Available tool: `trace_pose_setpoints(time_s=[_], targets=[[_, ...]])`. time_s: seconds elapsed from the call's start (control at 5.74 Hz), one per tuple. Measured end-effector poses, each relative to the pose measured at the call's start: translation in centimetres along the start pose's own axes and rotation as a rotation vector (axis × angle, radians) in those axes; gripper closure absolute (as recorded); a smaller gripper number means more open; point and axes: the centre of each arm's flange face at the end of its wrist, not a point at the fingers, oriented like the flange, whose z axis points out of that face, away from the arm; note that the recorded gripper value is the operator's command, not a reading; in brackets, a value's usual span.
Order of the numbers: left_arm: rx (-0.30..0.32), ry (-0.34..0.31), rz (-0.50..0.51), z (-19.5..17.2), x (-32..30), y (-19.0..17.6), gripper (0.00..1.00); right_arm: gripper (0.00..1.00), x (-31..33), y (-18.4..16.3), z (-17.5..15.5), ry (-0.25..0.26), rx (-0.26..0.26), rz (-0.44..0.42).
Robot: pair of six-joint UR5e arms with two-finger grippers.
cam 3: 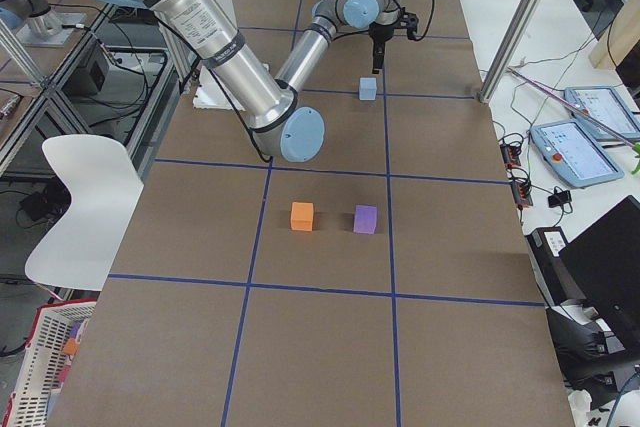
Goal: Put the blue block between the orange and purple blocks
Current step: 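Move the right gripper over the light blue cube while the left arm withdraws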
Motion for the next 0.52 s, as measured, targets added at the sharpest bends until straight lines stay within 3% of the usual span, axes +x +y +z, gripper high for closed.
trace_pose_setpoints(time_s=[0.52], targets=[[0.005, -0.033, 0.054, -1.1, -6.7, 2.3, 0.00, 0.00, -4.1, 0.6, 8.9, 0.011, 0.032, -0.022]])
